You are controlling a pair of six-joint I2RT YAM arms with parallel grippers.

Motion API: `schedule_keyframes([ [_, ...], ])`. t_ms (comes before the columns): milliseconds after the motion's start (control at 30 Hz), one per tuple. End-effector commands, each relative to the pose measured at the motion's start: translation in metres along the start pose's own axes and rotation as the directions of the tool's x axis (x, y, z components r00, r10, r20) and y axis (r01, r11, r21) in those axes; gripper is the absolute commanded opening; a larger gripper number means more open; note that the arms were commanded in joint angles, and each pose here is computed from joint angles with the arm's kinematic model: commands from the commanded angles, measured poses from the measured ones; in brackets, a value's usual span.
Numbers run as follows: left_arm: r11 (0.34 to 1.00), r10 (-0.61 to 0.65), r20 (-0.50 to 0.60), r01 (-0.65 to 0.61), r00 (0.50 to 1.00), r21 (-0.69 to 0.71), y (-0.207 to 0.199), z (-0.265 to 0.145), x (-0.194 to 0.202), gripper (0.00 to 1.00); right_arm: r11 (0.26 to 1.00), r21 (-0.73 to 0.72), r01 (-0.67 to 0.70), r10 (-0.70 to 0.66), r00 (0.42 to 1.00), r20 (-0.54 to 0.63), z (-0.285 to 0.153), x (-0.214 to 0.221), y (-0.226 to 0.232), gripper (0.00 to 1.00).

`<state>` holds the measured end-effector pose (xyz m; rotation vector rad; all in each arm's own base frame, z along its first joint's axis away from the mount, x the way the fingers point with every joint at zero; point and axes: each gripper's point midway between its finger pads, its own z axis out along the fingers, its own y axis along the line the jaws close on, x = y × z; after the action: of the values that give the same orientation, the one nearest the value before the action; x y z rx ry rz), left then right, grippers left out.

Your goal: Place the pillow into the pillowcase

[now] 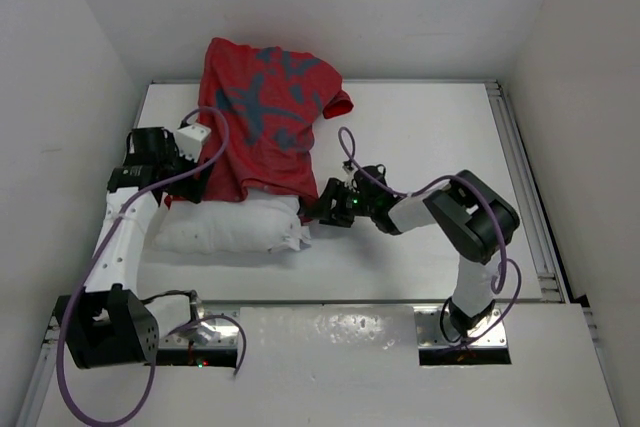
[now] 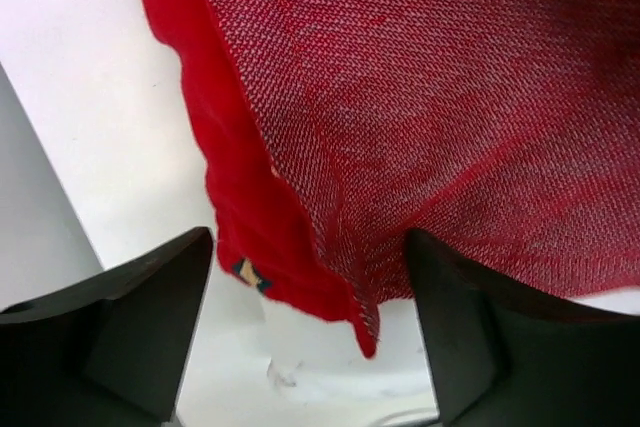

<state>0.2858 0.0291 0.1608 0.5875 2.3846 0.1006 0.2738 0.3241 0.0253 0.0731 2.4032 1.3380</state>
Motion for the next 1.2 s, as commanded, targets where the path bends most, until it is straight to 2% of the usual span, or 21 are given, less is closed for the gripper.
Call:
schedule_keyframes([
  [0, 0.998, -0.027, 0.073, 0.032, 0.997, -0.058, 0.015, 0.007, -0.006, 0.74, 0.993, 0.117, 0.008, -0.012, 0.999, 0.030, 0.018, -0.004, -0.010, 0.62],
  [200, 0.995, -0.096, 0.118, 0.096, 0.988, 0.009, 0.006, 0.020, 0.001, 0.54, 0.985, 0.172, -0.032, 0.036, 0.999, -0.016, 0.040, -0.002, -0.023, 0.63],
  [267, 0.993, -0.112, 0.129, 0.107, 0.985, 0.048, 0.000, 0.021, -0.002, 0.35, 0.987, 0.161, -0.015, 0.019, 0.999, -0.028, 0.048, -0.002, -0.017, 0.61],
  [333, 0.985, -0.127, 0.120, 0.111, 0.985, 0.133, -0.014, 0.019, -0.004, 0.00, 0.991, 0.130, -0.005, 0.014, 0.998, -0.067, 0.055, 0.004, -0.012, 0.41],
  [400, 0.973, -0.118, 0.094, 0.096, 0.989, 0.211, -0.029, 0.013, 0.000, 0.00, 0.996, 0.087, 0.014, -0.006, 0.996, -0.091, 0.058, 0.009, -0.004, 0.20],
  [433, 0.968, -0.118, 0.094, 0.093, 0.989, 0.231, -0.032, 0.010, 0.000, 0.00, 0.998, 0.060, 0.017, -0.011, 0.994, -0.106, 0.057, 0.011, 0.002, 0.00],
  [467, 0.953, -0.151, 0.087, 0.122, 0.985, 0.277, -0.039, 0.005, -0.001, 0.00, 0.999, 0.040, 0.020, -0.015, 0.995, -0.101, 0.055, 0.007, 0.007, 0.00],
  [533, 0.950, -0.175, 0.183, 0.118, 0.967, 0.288, -0.023, -0.020, -0.037, 0.00, 0.996, -0.084, 0.007, -0.013, 0.997, -0.072, 0.036, -0.007, 0.043, 0.00],
  [567, 0.949, -0.175, 0.284, 0.085, 0.943, 0.304, -0.010, -0.045, -0.079, 0.00, 0.983, -0.183, 0.021, -0.020, 1.000, 0.006, 0.023, -0.034, 0.068, 0.00],
  [600, 0.955, -0.170, 0.341, 0.070, 0.924, 0.288, 0.003, -0.060, -0.101, 0.00, 0.961, -0.275, 0.032, -0.016, 0.998, 0.062, 0.000, -0.054, 0.105, 0.00],
  [667, 0.978, -0.153, 0.475, 0.063, 0.867, 0.199, 0.042, -0.099, -0.161, 0.00, 0.936, -0.346, -0.066, 0.100, 0.992, 0.079, -0.032, -0.098, 0.136, 0.00],
  [700, 0.985, -0.157, 0.514, 0.096, 0.843, 0.143, 0.063, -0.112, -0.178, 0.00, 0.903, -0.428, -0.028, 0.084, 0.990, 0.113, -0.058, -0.130, 0.185, 0.00],
  [733, 0.983, -0.182, 0.565, 0.171, 0.805, 0.074, 0.095, -0.131, -0.205, 0.00, 0.913, -0.406, -0.049, 0.101, 0.989, 0.106, -0.075, -0.151, 0.186, 0.00],
  [767, 0.974, -0.211, 0.584, 0.220, 0.784, 0.057, 0.111, -0.139, -0.214, 0.00, 0.910, -0.414, -0.016, 0.080, 0.987, 0.138, -0.090, -0.166, 0.201, 0.00],
  [800, 0.956, -0.258, 0.617, 0.290, 0.744, 0.049, 0.139, -0.152, -0.228, 0.00, 0.902, -0.423, 0.084, 0.024, 0.969, 0.245, -0.125, -0.198, 0.228, 0.00],
  [833, 0.940, -0.289, 0.626, 0.337, 0.725, 0.044, 0.158, -0.158, -0.228, 0.00, 0.899, -0.422, 0.118, 0.010, 0.957, 0.290, -0.152, -0.211, 0.250, 0.00],
  [933, 0.914, -0.346, 0.668, 0.397, 0.659, 0.082, 0.185, -0.175, -0.244, 0.00, 0.897, -0.417, 0.149, 0.031, 0.919, 0.394, -0.205, -0.247, 0.264, 0.00],
  [967, 0.900, -0.371, 0.678, 0.426, 0.634, 0.094, 0.194, -0.180, -0.243, 0.00, 0.880, -0.436, 0.186, 0.023, 0.902, 0.432, -0.228, -0.258, 0.285, 0.00],
  [1067, 0.902, -0.346, 0.754, 0.419, 0.559, 0.104, 0.205, -0.212, -0.259, 0.00, 0.853, -0.454, 0.256, 0.034, 0.842, 0.538, -0.287, -0.290, 0.318, 0.00],
  [1100, 0.915, -0.305, 0.802, 0.390, 0.513, 0.098, 0.203, -0.235, -0.271, 0.00, 0.855, -0.446, 0.267, 0.040, 0.822, 0.568, -0.303, -0.301, 0.321, 0.00],
  [1167, 0.932, -0.254, 0.848, 0.352, 0.465, 0.086, 0.199, -0.260, -0.282, 0.00, 0.832, -0.439, 0.339, 0.026, 0.766, 0.642, -0.336, -0.318, 0.346, 0.00],
])
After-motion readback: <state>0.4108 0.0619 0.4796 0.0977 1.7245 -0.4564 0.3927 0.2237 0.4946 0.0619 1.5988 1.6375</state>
